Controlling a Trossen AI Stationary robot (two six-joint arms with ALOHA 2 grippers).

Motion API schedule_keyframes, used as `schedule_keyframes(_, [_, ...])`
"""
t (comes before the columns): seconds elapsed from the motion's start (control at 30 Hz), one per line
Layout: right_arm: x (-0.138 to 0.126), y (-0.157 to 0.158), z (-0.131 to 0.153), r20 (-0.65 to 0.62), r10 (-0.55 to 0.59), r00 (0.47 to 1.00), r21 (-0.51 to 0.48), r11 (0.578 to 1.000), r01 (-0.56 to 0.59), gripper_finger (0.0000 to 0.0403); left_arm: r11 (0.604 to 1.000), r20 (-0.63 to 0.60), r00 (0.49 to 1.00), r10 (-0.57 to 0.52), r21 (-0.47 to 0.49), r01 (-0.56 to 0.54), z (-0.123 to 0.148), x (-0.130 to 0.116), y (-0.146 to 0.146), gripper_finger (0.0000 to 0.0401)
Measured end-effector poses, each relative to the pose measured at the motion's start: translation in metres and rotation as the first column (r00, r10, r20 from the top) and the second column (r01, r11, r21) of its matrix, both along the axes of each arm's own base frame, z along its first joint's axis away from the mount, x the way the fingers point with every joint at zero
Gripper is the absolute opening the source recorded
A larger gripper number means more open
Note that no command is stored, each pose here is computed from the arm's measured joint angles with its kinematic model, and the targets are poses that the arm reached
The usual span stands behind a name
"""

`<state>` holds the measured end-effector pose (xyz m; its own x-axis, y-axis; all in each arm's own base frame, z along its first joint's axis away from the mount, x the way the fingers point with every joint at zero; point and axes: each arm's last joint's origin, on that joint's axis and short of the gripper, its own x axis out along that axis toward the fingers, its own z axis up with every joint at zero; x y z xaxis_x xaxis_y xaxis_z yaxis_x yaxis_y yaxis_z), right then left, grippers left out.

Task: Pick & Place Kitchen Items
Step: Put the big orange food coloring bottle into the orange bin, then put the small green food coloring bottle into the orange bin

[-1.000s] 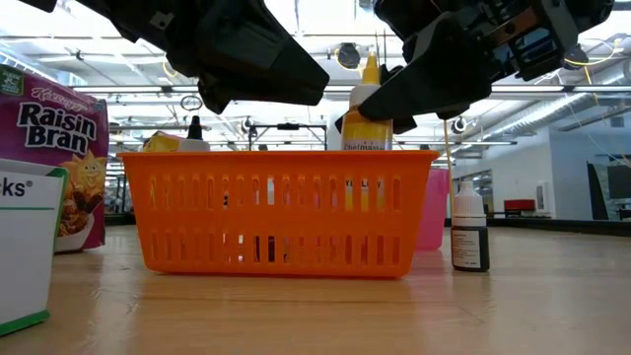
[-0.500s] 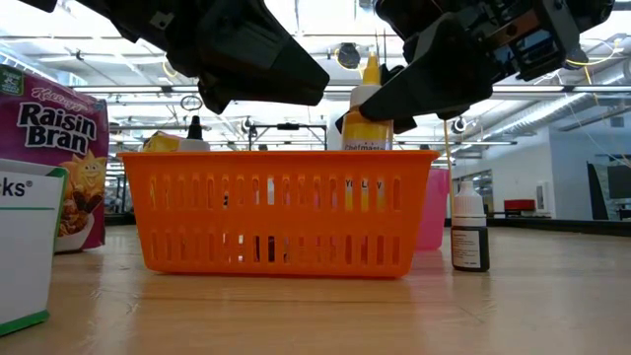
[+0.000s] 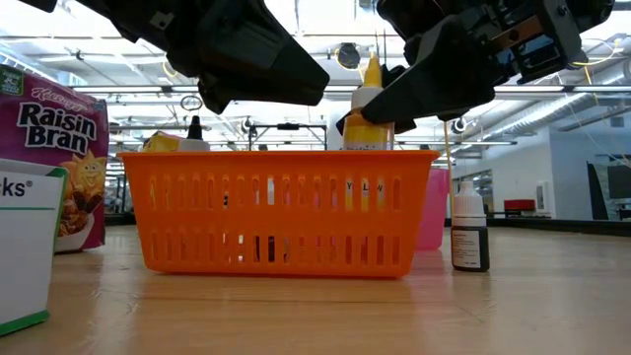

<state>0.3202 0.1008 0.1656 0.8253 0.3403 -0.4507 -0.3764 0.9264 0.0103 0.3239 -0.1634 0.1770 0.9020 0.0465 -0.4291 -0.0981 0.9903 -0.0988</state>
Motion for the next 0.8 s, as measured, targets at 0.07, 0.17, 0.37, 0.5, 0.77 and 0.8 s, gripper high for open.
schedule_keyframes(0.07, [0.0, 0.0, 0.0, 0.001, -0.001, 1.0, -0.001, 1.0, 0.001, 0.0186, 1.0, 0.0, 1.0, 0.0, 0.0, 0.0, 0.0, 0.0, 0.0, 0.0108])
schedule_keyframes(0.17, [0.0, 0.0, 0.0, 0.002, -0.004, 1.0, -0.002, 1.0, 0.004, 0.0208, 1.0, 0.0, 1.0, 0.0, 0.0, 0.0, 0.0, 0.0, 0.0, 0.0108])
schedule_keyframes(0.37, [0.0, 0.0, 0.0, 0.005, -0.003, 1.0, -0.01, 1.0, 0.003, 0.0227, 1.0, 0.0, 1.0, 0.0, 0.0, 0.0, 0.0, 0.0, 0.0, 0.0108])
schedule_keyframes(0.5, [-0.002, -0.001, 0.004, 0.005, 0.0, 1.0, -0.016, 1.0, 0.0, 0.0227, 1.0, 0.0, 1.0, -0.001, 0.0, 0.001, 0.0, 0.0, 0.0, 0.0108])
schedule_keyframes(0.77, [-0.015, -0.002, 0.022, -0.027, 0.014, 1.0, -0.038, 0.999, -0.015, 0.022, 1.0, -0.002, 1.0, -0.001, -0.001, 0.001, 0.0, 0.0, 0.0, 0.0108])
schedule_keyframes(0.8, [-0.018, -0.001, 0.023, -0.033, 0.019, 0.999, -0.045, 0.999, -0.021, 0.022, 1.0, -0.002, 1.0, -0.001, -0.001, 0.001, 0.0, 0.0, 0.0, 0.0108])
